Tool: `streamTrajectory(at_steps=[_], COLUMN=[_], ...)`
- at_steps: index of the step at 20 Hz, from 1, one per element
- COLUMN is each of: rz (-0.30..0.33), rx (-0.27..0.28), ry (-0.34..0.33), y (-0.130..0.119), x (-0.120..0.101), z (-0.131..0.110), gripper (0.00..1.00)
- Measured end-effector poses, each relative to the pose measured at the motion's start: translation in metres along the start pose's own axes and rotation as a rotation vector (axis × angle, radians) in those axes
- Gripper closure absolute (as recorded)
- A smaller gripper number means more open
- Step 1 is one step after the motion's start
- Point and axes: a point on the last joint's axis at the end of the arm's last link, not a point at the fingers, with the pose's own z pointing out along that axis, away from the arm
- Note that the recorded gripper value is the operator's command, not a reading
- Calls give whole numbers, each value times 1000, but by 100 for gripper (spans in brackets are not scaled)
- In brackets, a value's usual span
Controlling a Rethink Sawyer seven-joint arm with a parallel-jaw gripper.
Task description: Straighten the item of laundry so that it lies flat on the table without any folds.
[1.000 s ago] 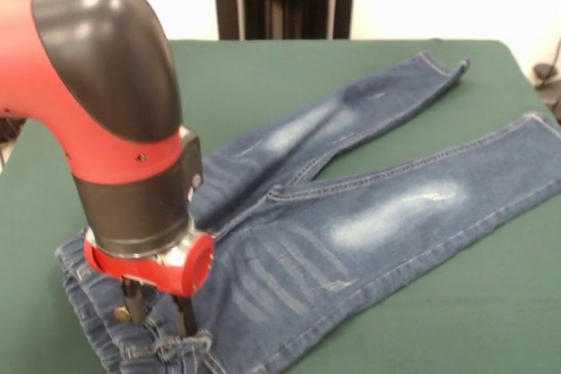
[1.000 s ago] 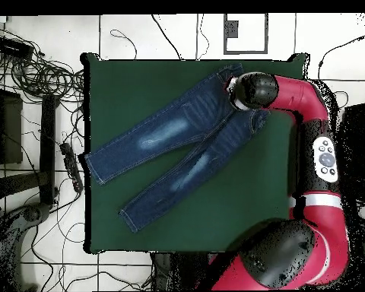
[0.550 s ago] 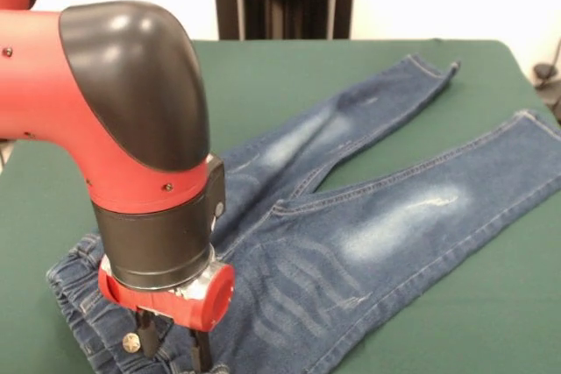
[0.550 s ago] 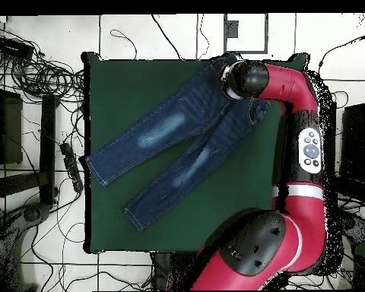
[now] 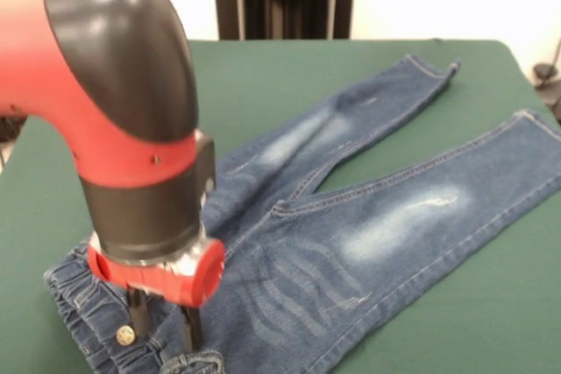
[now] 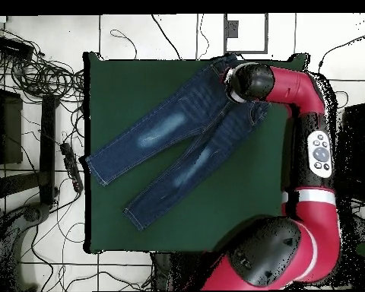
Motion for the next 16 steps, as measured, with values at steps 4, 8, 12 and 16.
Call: streamTrajectory(at_steps=[4,8,12,16], rz=[-29,-35,-12,22], rx=[14,38,63,87], ry=[-13,-48,-82,-120], y=[-15,-46,-80,-114], x=[4,0,-15,-33], z=[-25,-59,-83,-109], gripper=[0,0,0,0])
